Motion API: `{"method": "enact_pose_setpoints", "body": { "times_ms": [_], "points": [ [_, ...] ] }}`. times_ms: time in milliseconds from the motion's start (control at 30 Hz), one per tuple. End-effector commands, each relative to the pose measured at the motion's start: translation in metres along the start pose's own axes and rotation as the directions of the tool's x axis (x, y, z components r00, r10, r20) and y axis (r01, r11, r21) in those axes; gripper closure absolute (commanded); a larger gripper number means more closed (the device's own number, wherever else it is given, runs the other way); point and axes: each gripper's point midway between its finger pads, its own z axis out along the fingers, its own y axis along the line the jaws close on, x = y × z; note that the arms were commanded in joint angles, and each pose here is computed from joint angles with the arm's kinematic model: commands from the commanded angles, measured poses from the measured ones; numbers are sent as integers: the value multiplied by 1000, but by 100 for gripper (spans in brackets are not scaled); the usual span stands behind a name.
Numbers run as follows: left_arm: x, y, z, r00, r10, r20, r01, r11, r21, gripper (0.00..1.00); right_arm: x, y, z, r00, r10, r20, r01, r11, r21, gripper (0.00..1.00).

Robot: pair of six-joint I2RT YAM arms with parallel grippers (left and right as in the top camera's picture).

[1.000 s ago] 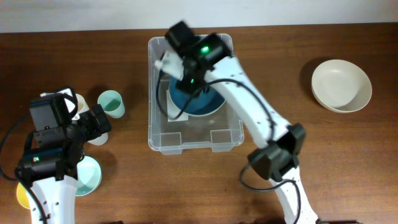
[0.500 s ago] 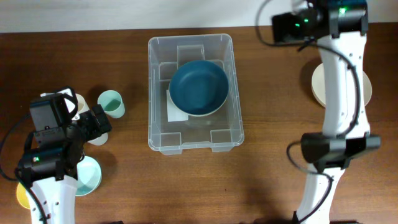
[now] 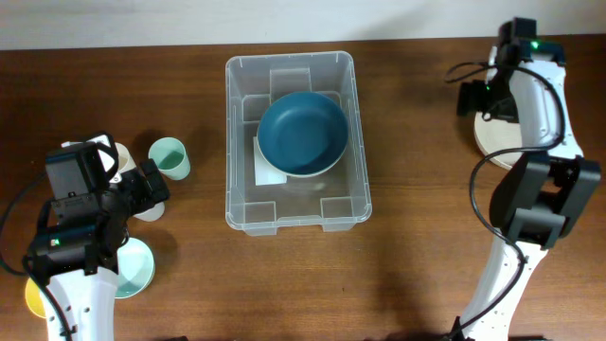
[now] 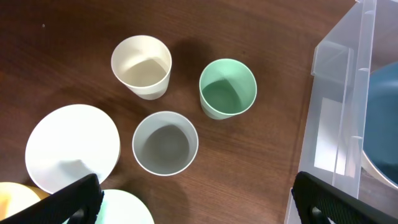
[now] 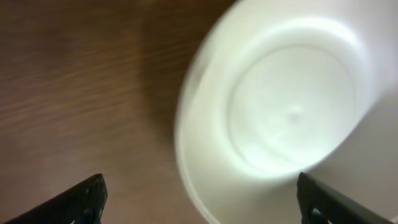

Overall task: Pack container
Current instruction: 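Move the right gripper to the back cream bowl and grasp its rim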

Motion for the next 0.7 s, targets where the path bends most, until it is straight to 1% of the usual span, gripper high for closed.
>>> {"method": "enact_pose_setpoints", "body": {
  "times_ms": [0,233,333,467,667],
  "points": [
    [-7,0,-6,1000,-14,24,14,1000,2,1,5,-4,7,1000,29,-6,-29,1000,-6,7],
    [-7,-2,-6,1000,-13,21,13,1000,17,1,6,-3,24,1000,27,9,-27,1000,2,7],
    [-7,-2,-6,1000,-13,21,13,1000,17,1,3,-10,26,1000,20,21,-21,999,45,8],
    [-7,-2,-6,1000,-13,22,13,1000,17,1,1,-30,28,999,20,29,-25,986,163,9],
    [-8,-2,-6,1000,-14,26,13,1000,17,1,10,-31,46,1000,11,-20,-7,983,182,10]
  ]
}}
